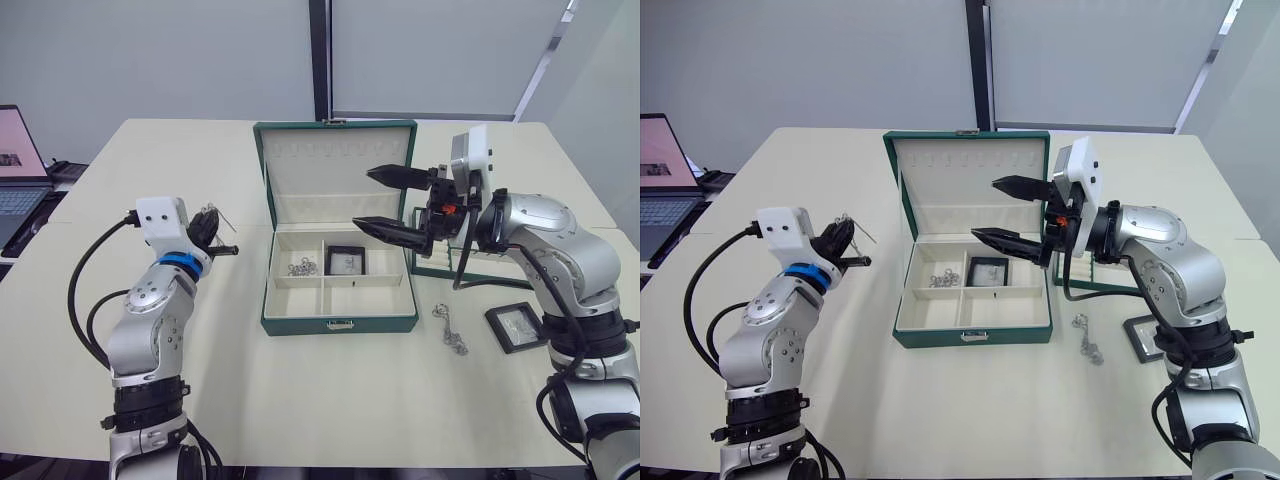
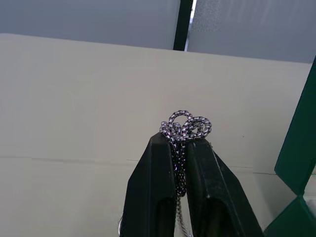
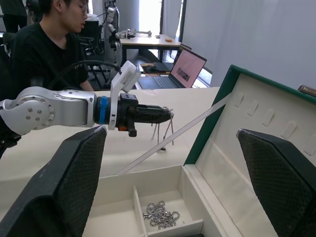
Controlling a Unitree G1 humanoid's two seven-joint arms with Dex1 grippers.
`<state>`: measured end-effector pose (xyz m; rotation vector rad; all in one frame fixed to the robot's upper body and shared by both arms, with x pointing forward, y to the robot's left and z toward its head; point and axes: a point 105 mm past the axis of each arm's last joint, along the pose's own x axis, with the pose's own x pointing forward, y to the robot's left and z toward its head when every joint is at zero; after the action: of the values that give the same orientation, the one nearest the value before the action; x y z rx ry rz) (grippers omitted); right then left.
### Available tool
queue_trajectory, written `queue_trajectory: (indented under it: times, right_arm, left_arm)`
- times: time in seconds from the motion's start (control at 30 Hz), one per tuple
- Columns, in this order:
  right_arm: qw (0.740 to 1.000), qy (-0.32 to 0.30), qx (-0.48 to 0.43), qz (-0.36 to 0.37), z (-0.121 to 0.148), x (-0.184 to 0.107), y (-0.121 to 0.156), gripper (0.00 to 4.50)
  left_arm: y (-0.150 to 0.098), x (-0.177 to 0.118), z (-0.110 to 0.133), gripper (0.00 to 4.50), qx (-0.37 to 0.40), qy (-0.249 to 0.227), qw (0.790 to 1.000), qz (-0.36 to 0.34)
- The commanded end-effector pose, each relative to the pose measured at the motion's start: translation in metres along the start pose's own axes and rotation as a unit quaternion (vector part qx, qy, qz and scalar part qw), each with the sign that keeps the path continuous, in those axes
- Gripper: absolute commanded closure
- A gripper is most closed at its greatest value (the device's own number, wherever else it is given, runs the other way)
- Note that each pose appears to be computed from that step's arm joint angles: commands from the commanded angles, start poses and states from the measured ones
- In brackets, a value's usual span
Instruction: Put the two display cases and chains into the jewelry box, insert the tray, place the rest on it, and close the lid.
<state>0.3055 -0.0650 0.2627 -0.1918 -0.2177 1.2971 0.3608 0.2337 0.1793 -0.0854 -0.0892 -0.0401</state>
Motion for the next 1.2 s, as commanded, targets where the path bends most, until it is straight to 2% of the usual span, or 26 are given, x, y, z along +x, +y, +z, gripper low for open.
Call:
queue_trajectory:
  times: [0.03, 0.33, 0.5, 0.7, 0.87, 1.0, 1.2]
  right_arm:
    - [0.999, -0.016, -0.028, 0.006, 0.014, 0.001, 0.001, 0.0]
    - [0.999, -0.025, -0.03, 0.004, 0.018, -0.002, 0.0, 0.0]
    - [0.999, -0.03, -0.033, 0.003, 0.023, -0.006, -0.002, 0.0]
    - [0.999, -0.036, -0.035, 0.003, 0.03, -0.014, -0.001, 0.0]
    - [0.999, -0.033, -0.037, 0.004, 0.037, -0.026, 0.003, 0.0]
    - [0.999, -0.019, -0.038, -0.002, 0.036, -0.036, 0.008, 0.0]
    - [0.999, -0.002, -0.042, -0.021, 0.034, -0.045, 0.017, 0.0]
  left_arm:
    - [0.001, -0.002, 0.035, 4.47, 0.012, -0.05, 0.999, 0.0]
    - [-0.007, 0.001, 0.077, 4.47, 0.042, -0.085, 0.995, -0.041]
    - [-0.018, -0.005, 0.115, 4.47, 0.028, -0.119, 0.985, -0.122]
    - [-0.033, -0.014, 0.136, 4.47, 0.052, -0.082, 0.964, -0.246]
    - [-0.046, -0.023, 0.144, 4.47, 0.074, -0.044, 0.931, -0.354]
    - [-0.067, -0.031, 0.15, 4.47, 0.087, -0.015, 0.891, -0.446]
    - [-0.085, -0.035, 0.13, 4.47, 0.09, 0.042, 0.843, -0.529]
